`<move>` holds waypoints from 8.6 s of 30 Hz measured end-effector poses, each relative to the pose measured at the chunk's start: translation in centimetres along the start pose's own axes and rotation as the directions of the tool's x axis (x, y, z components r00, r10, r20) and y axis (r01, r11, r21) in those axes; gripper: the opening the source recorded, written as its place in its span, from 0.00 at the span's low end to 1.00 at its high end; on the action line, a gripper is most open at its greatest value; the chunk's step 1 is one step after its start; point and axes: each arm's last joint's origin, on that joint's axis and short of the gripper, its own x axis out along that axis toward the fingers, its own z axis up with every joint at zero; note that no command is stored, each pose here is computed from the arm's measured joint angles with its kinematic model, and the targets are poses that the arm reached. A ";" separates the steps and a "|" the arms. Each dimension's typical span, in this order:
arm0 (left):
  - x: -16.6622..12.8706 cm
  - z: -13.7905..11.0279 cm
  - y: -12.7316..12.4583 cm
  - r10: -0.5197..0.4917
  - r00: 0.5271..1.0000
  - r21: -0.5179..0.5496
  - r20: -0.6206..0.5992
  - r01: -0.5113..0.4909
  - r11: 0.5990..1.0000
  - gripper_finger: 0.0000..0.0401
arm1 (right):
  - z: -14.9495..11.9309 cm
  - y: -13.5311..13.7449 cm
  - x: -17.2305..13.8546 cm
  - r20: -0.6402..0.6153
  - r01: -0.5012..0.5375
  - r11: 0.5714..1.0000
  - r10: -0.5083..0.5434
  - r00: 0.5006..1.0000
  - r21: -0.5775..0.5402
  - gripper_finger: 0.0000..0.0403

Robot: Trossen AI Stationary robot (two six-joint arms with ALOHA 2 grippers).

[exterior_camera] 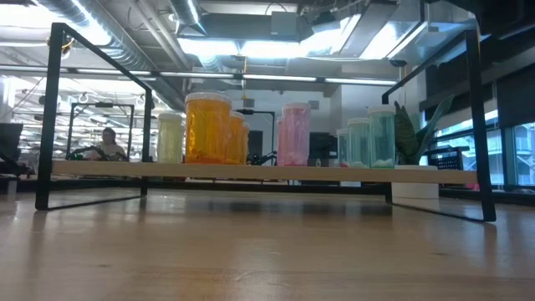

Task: Pick and place medicine bottles onto shelf by color
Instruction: Put the yellow pill bottle aligned with the yellow pill bottle on the shelf, then return to Home Position

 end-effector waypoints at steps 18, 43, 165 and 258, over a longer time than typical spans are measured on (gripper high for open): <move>-4.4 0.0 1.1 -0.029 0.995 -0.062 -0.094 0.023 0.998 0.25 | 0.2 -0.3 -0.5 -0.088 0.059 0.998 -0.059 0.994 -0.012 0.51; -5.3 -2.2 10.8 -0.344 0.584 -0.465 -0.735 -0.064 0.883 0.25 | 2.0 -1.5 -1.9 -0.174 0.058 0.998 -0.056 0.983 0.005 0.51; 5.3 -8.6 11.7 -0.262 0.237 -0.290 -0.936 -0.095 0.952 0.31 | 6.2 -5.6 -0.7 -0.629 0.072 0.993 0.005 0.777 0.097 0.51; -17.9 -11.9 20.7 -0.153 0.934 -0.079 0.323 0.188 0.979 0.00 | 15.8 -7.6 -15.2 -0.315 0.125 0.977 -0.066 0.947 0.171 0.01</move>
